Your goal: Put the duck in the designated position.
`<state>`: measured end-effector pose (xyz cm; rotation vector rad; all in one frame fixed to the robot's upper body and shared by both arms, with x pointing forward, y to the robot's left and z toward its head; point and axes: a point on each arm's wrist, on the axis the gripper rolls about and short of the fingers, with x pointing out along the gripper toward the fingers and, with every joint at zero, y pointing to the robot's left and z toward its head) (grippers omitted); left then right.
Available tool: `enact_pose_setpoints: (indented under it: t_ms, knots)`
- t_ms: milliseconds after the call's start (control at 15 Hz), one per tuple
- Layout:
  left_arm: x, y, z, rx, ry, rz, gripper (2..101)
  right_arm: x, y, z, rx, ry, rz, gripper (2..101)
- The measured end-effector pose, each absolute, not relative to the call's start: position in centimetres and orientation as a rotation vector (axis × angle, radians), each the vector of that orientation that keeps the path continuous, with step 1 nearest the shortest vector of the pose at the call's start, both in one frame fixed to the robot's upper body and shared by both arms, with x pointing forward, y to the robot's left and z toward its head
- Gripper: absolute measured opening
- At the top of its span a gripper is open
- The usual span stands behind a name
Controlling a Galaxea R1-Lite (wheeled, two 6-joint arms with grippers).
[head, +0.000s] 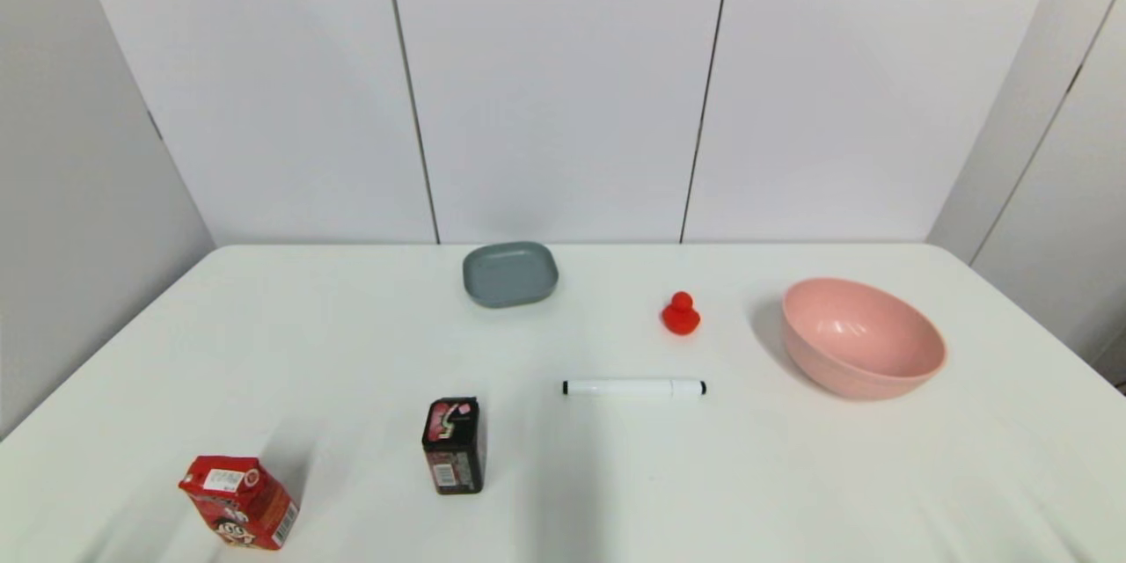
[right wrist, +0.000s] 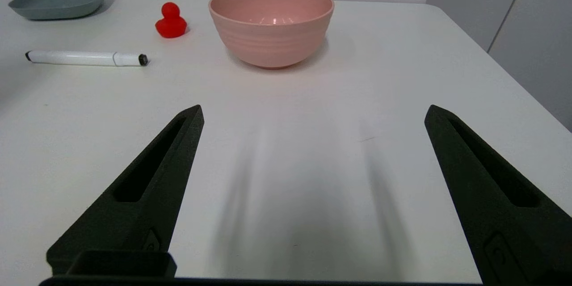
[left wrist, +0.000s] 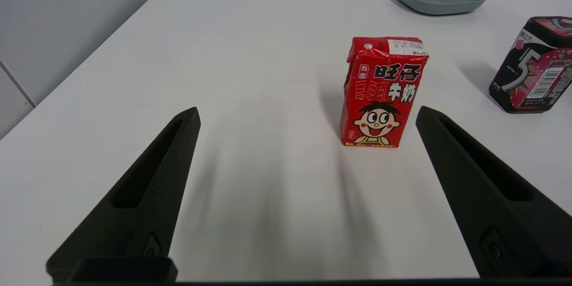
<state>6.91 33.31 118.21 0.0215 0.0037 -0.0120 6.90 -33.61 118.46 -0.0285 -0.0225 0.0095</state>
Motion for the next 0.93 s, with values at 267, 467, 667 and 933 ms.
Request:
enact_pose_setpoints:
  t_ms: [267, 467, 667, 933]
  knots:
    - [6.91, 33.31, 118.21, 0.021, 0.004, -0.012, 97.9, 6.9, -33.61, 118.46, -0.028, -0.022, 0.009, 98.0]
    - [6.91, 33.31, 118.21, 0.021, 0.004, -0.013, 97.9, 6.9, -33.61, 118.46, -0.028, -0.022, 0.009, 98.0]
    - [6.91, 33.31, 118.21, 0.021, 0.004, -0.012, 97.9, 6.9, -33.61, 118.46, -0.029, -0.022, 0.009, 98.0]
    - [6.97, 33.34, 118.21, 0.001, 0.015, 0.001, 97.9, 6.9, -33.61, 118.46, -0.029, -0.022, 0.01, 98.0]
